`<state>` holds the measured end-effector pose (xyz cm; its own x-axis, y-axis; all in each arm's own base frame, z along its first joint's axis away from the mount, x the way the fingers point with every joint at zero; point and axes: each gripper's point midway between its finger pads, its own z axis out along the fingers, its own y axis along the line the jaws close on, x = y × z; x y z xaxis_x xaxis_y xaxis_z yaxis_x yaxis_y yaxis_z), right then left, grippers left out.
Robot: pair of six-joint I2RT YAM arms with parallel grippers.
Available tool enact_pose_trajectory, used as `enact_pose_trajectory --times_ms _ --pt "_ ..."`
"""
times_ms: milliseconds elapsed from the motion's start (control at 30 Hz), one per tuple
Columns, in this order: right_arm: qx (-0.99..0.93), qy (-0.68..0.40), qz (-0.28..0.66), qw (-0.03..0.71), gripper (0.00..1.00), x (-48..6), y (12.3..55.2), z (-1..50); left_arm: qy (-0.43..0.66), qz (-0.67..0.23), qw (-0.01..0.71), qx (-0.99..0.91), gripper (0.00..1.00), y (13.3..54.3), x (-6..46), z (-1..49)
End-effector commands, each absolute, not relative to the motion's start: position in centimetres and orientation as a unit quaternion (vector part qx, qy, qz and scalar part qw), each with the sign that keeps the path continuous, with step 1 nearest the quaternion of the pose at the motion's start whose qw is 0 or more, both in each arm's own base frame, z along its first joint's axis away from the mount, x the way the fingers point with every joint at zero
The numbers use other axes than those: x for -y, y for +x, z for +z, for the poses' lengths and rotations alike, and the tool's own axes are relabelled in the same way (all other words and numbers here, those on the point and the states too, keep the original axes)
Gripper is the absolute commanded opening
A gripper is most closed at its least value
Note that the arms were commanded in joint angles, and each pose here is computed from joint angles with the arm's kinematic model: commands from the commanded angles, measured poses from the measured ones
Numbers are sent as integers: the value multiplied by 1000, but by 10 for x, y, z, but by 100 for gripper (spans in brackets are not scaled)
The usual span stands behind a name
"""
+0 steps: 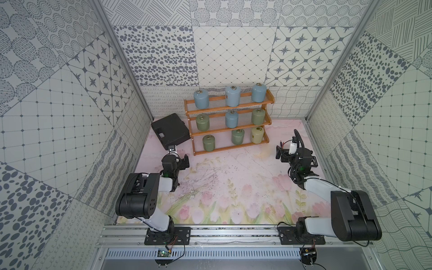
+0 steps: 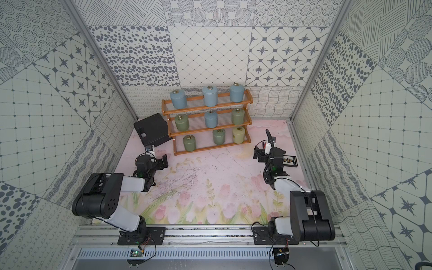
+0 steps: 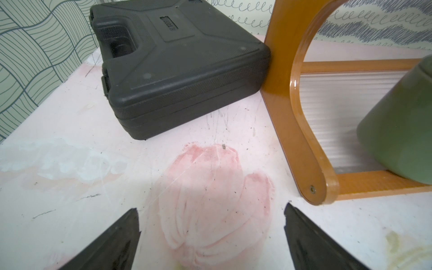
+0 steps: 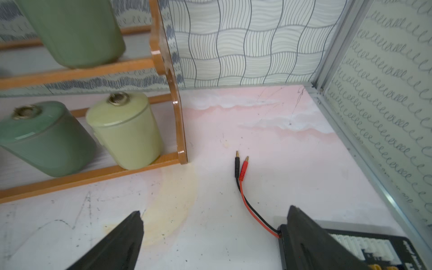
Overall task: Remove the tea canisters from the shelf
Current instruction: Pick up the tea canister from the shelf.
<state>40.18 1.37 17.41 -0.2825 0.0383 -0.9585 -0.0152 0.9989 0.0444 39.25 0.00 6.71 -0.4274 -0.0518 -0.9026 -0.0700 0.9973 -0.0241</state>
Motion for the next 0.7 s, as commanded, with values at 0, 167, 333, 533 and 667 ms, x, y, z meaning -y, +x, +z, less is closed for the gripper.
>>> enact_pose_trajectory --times_ms 0,167,333,533,667 --pt "-796 -5 71 601 100 -31 401 209 -26 7 557 -830 100 400 2 81" --pt "-775 -25 132 618 100 -53 407 270 -25 7 556 -831 100 399 3 80" --pt "-768 -82 161 614 100 -92 412 320 -25 7 556 -831 100 399 3 80" --pt "-761 -135 187 606 100 -144 423 356 -26 8 557 -830 100 399 2 80" --pt "-758 -158 208 598 100 -172 430 371 -32 9 572 -819 100 392 0 94"
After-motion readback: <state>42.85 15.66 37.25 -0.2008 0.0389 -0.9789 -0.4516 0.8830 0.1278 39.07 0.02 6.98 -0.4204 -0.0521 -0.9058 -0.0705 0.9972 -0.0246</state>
